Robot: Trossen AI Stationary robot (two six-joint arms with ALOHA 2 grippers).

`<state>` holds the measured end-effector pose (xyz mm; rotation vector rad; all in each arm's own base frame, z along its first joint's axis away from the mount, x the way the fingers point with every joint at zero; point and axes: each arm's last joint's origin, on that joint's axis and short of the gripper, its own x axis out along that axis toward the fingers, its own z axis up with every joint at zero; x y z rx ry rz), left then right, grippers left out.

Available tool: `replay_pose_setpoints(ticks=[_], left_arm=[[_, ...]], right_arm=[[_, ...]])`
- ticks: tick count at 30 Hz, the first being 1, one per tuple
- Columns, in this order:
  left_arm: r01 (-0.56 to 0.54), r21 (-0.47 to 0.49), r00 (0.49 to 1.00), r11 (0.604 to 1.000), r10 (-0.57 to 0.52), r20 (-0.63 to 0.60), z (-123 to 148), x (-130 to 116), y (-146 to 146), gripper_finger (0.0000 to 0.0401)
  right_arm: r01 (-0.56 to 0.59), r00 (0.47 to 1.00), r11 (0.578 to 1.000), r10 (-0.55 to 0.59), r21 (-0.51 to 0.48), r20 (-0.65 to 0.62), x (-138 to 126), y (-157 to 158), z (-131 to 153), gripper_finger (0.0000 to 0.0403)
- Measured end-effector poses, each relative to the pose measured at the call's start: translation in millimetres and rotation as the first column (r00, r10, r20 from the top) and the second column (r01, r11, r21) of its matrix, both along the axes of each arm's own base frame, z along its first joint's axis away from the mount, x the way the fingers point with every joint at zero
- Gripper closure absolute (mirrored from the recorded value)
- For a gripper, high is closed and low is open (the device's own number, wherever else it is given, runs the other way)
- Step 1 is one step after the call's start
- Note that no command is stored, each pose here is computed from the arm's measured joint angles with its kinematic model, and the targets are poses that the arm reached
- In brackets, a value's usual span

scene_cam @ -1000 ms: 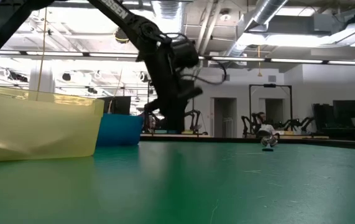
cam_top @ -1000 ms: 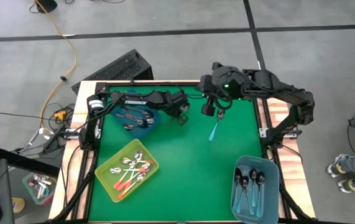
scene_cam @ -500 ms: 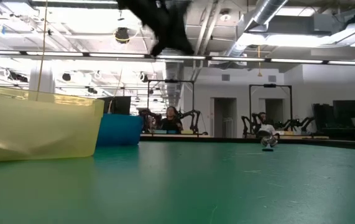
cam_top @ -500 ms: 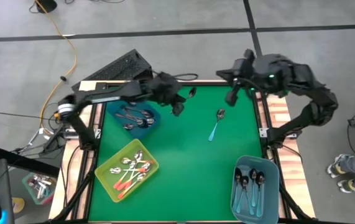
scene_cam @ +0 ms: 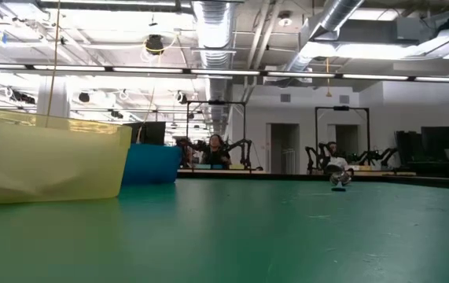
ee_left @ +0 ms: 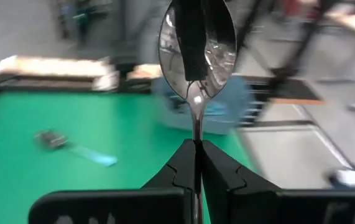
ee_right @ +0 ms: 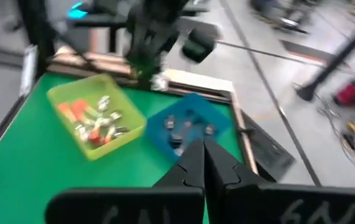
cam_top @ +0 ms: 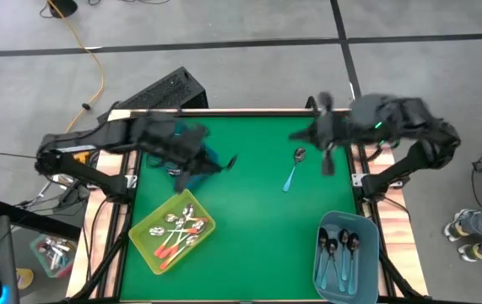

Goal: Sort silverware by color (type)
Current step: Put the black spoon into the dark blue bin

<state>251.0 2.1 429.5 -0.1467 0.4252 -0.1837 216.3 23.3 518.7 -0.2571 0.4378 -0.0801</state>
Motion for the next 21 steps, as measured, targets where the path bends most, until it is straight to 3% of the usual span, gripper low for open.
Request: replay_pose_setpoints(ticks=[4, 13, 16, 21], left_arm=[[0.114, -0.004, 0.992, 0.993, -0.114, 0.061, 12, -17, -24, 0.0401], [0.249, 0.016, 0.964, 0.968, -0.249, 0.089, 18, -33, -59, 0.0401], [0.294, 0.049, 0.949, 0.955, -0.297, 0.102, 18, -35, -68, 0.0401], [0.395, 0.045, 0.91, 0.917, -0.398, 0.12, 20, -38, -79, 0.0401]], right_arm=[[-0.105, 0.994, 0.991, 0.102, -0.082, -0.041, 39, 22, -15, 0.034], [-0.245, 0.954, 0.923, 0.283, -0.296, 0.093, 123, 74, -39, 0.0181], [-0.248, 0.934, 0.897, 0.322, -0.365, 0.157, 141, 86, -43, 0.0158], [-0.267, 0.912, 0.862, 0.37, -0.431, 0.177, 153, 98, -49, 0.0155]])
